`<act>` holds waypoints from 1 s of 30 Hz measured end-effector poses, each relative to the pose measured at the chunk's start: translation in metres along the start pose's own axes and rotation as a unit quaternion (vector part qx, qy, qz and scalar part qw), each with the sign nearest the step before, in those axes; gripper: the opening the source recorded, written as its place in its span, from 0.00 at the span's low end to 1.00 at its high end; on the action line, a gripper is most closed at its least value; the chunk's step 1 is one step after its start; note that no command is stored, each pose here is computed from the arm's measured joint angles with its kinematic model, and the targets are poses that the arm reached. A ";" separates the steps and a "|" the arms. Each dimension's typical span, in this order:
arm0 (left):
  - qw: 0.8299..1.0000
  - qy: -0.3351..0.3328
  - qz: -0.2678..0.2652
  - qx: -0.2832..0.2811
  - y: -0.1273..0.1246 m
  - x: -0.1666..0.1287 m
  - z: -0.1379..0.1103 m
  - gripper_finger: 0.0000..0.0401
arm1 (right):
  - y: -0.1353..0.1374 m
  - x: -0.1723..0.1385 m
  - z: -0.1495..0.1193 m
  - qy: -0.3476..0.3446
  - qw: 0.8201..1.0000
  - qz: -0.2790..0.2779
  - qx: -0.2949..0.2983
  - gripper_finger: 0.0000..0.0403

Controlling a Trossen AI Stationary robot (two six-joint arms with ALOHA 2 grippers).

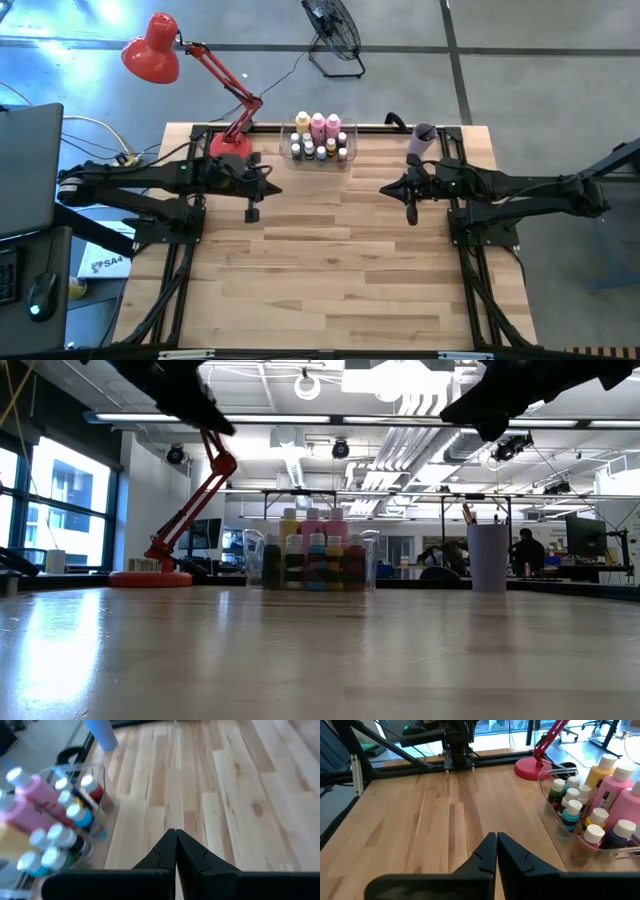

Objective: Pick & Place Paint Supplies
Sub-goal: Return to Home Position

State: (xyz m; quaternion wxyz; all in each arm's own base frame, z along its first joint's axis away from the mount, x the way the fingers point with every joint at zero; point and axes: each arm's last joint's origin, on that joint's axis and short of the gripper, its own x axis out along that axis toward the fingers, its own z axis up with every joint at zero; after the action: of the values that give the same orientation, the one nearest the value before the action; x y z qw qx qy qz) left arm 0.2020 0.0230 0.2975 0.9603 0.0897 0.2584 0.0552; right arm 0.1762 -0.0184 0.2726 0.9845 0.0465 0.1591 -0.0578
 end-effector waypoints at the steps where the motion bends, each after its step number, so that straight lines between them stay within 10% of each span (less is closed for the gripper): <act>1: 1.000 0.004 -0.001 -0.002 0.000 -0.007 -0.002 0.00 | 0.000 -0.002 0.000 -0.002 1.000 0.000 0.000 0.01; 30: 0.996 -0.072 0.017 -0.042 -0.002 -0.134 -0.054 0.00 | -0.004 -0.078 0.000 -0.080 0.995 -0.063 -0.022 0.01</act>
State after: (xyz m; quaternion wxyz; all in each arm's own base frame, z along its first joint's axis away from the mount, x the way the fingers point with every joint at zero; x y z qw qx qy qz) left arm 0.0592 0.0083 0.3166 0.9782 0.0576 0.1846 0.0757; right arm 0.1022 -0.0146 0.2971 0.9893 0.0099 0.0833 -0.1194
